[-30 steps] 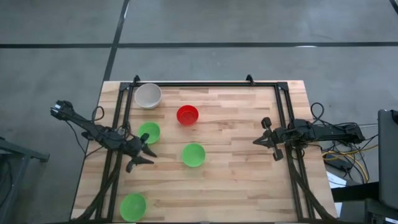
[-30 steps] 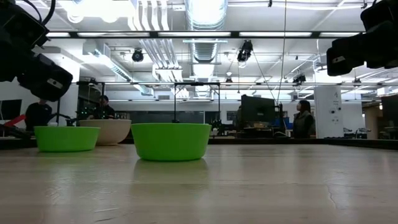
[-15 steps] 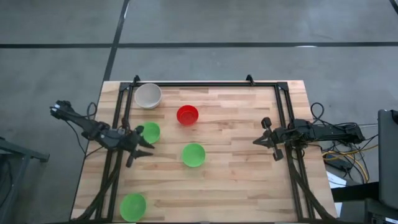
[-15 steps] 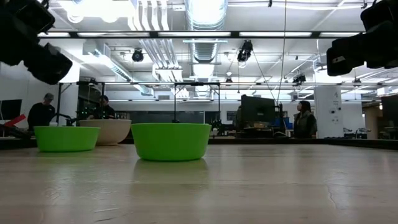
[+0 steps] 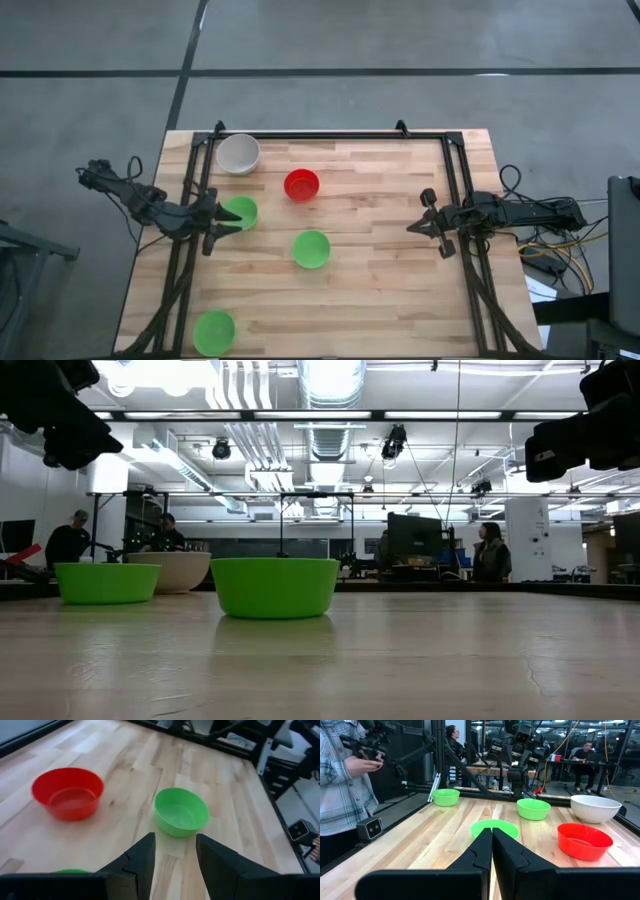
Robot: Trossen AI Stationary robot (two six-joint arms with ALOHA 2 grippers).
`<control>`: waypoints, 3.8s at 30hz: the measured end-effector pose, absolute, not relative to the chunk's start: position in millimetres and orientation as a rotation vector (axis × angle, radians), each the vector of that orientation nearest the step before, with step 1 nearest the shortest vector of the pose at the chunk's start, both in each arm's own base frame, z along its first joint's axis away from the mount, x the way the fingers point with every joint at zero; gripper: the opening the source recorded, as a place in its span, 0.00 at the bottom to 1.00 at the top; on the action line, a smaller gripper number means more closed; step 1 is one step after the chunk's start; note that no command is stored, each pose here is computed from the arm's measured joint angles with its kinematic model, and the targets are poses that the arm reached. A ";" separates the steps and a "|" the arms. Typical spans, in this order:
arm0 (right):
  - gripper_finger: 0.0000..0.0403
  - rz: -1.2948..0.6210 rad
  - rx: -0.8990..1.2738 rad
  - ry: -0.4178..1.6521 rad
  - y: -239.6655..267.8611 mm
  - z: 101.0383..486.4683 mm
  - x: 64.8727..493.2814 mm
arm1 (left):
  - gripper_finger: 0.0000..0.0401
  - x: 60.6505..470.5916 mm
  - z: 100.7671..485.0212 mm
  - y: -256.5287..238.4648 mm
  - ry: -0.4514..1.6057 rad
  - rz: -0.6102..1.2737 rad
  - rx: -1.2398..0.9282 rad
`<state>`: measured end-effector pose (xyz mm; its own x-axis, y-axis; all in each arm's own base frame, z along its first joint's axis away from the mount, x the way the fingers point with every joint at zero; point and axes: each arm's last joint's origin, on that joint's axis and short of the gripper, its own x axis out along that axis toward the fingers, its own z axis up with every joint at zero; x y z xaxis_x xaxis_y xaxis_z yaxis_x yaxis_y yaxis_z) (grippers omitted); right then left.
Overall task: Nest bowls inside each other
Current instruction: Stack the top green bowl on the white bowl
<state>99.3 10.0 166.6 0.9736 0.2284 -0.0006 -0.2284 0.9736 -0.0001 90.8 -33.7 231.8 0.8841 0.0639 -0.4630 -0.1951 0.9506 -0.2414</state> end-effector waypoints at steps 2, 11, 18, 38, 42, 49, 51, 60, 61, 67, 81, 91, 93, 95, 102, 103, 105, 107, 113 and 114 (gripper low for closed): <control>0.02 0.230 0.000 0.001 10.0 166.6 99.3 | 0.37 91.5 237.0 -33.7 0.481 0.159 -0.288; 0.02 0.230 0.000 0.001 10.0 166.7 99.3 | 0.37 97.7 257.6 -36.5 0.567 0.237 -0.319; 0.02 0.230 0.000 0.000 10.0 166.6 99.3 | 0.37 104.3 269.7 -39.6 0.608 0.278 -0.328; 0.02 0.230 0.000 0.001 10.0 166.6 99.3 | 0.39 117.6 270.5 -41.0 0.692 0.416 -0.477; 0.02 0.230 0.000 0.000 10.0 166.6 99.3 | 0.43 120.1 269.4 -38.9 0.706 0.431 -0.491; 0.02 0.230 0.000 0.000 10.0 166.7 99.3 | 0.44 123.2 274.3 -34.5 0.660 0.405 -0.467; 0.02 0.230 0.000 0.000 10.0 166.6 99.3 | 0.44 122.8 275.4 -32.9 0.653 0.401 -0.468; 0.02 0.230 0.000 0.000 10.0 166.7 99.3 | 0.44 118.0 267.6 -25.3 0.637 0.362 -0.486; 0.02 0.230 0.000 0.001 10.0 166.6 99.3 | 0.44 117.5 265.9 -24.3 0.634 0.358 -0.493; 0.02 0.230 0.000 0.000 10.0 166.8 99.3 | 0.44 110.9 255.6 -18.3 0.628 0.345 -0.538; 0.02 0.230 0.000 0.000 10.0 166.7 99.3 | 0.44 107.1 247.1 -3.1 0.705 0.458 -0.620; 0.02 0.230 0.000 0.000 10.0 166.7 99.3 | 0.44 122.5 235.0 5.3 0.823 0.527 -0.680; 0.02 0.230 0.000 0.001 10.0 166.6 99.3 | 0.44 126.1 232.1 6.9 0.855 0.530 -0.698; 0.02 0.230 0.000 0.000 10.0 166.7 99.3 | 0.44 130.3 228.7 8.4 0.888 0.534 -0.716; 0.02 0.230 0.000 0.001 10.0 166.6 99.3 | 0.44 146.4 221.5 10.7 0.945 0.513 -0.741; 0.02 0.230 0.000 0.001 10.0 166.7 99.3 | 0.44 148.5 220.5 10.8 0.947 0.511 -0.741; 0.02 0.230 0.000 0.001 10.0 166.6 99.3 | 0.44 153.2 218.9 10.9 0.946 0.505 -0.744; 0.02 0.230 0.000 0.000 10.0 166.7 99.3 | 0.44 156.8 216.7 11.1 0.954 0.504 -0.740; 0.02 0.230 0.000 0.001 10.0 166.6 99.3 | 0.44 165.6 208.3 11.7 0.998 0.521 -0.731; 0.02 0.230 0.000 0.000 10.0 166.7 99.3 | 0.44 166.9 206.6 11.8 1.008 0.528 -0.734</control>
